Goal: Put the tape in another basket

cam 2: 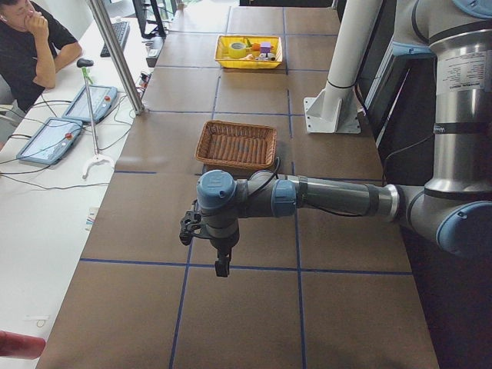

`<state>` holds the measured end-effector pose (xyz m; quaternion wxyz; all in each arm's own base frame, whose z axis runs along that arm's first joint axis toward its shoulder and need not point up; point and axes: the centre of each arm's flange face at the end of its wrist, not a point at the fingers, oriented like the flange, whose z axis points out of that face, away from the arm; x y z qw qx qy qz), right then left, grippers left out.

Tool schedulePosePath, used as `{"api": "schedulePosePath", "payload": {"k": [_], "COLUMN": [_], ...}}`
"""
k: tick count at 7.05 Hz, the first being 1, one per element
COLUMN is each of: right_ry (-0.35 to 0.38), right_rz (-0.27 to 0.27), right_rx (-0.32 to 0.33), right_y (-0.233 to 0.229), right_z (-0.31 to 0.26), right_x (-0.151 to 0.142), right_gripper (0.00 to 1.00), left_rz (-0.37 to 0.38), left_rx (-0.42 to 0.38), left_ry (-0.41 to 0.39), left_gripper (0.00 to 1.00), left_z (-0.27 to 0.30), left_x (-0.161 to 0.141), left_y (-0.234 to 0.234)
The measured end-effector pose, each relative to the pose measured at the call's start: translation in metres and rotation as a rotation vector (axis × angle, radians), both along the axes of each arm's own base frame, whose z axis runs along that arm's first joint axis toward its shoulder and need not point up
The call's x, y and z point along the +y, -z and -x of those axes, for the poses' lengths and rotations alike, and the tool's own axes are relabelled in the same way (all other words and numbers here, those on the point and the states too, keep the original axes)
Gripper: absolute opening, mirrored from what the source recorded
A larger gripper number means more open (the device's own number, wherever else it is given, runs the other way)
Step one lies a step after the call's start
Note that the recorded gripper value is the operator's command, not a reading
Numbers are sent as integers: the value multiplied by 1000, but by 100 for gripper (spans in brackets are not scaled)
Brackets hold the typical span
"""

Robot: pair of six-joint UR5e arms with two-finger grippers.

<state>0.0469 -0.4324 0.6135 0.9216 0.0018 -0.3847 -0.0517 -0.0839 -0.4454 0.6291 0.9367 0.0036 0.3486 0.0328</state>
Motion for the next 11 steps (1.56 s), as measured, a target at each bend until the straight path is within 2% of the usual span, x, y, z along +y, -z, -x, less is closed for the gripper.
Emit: {"api": "schedulePosePath", "payload": {"k": [3,6,8,11], "right_ry": [5,15,57,38], "right_rz": [-2,-36,-47,-60], "right_rx": [-5,-8,-6,-18], "right_y": [-1,4,19,69], "right_z": [2,9,43,115], "right_x": [0,-5,-22,-59], "right_gripper": [100,100,99,98], "left_rz": [10,9,4,2], "left_rx": [2,3,3,4], "left_ry": [-1,-2,-3,-5], "left_gripper": [100,100,100,100], "left_z": [0,0,0,-1], "left_x": [2,2,2,2], "left_y": [-5,-5,-3,-2]}}
